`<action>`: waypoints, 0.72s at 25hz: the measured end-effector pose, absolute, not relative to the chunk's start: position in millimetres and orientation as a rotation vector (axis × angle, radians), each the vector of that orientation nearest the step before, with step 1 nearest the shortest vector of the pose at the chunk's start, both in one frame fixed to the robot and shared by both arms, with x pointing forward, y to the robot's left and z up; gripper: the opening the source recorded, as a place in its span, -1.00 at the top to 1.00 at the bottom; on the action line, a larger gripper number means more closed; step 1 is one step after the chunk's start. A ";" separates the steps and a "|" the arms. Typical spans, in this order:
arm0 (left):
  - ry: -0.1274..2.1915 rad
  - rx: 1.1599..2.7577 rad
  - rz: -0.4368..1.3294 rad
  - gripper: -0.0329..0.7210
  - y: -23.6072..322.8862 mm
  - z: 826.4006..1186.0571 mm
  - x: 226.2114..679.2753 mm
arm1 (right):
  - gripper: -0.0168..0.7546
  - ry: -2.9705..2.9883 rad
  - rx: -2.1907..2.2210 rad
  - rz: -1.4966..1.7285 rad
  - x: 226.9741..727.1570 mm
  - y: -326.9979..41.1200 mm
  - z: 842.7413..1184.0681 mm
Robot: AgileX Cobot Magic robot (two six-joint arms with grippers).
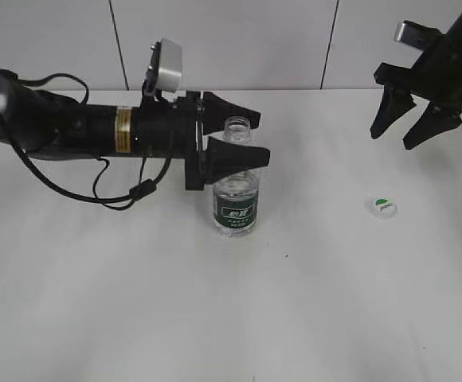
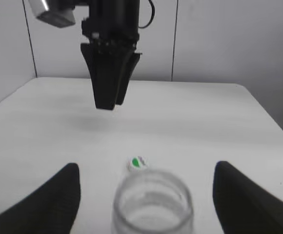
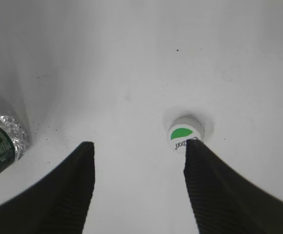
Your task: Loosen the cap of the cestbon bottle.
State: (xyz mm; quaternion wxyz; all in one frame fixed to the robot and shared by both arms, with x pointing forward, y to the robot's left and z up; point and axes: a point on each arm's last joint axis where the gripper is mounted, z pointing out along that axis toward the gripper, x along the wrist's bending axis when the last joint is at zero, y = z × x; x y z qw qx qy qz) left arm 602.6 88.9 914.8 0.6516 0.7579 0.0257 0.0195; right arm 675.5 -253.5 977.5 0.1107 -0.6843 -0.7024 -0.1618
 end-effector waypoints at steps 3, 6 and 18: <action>0.065 1.692 0.058 -0.44 89.4 939.1 601.6 | -0.20 -2.100 -2.018 -0.459 676.9 -255.9 979.8; 0.060 1.661 0.081 -0.44 90.4 964.0 599.2 | -0.20 -2.146 -2.030 -0.458 680.4 -258.5 986.1; 0.487 1.832 0.663 -0.44 148.9 1046.2 624.3 | -0.20 -2.244 -2.067 -0.637 698.2 -259.5 1030.5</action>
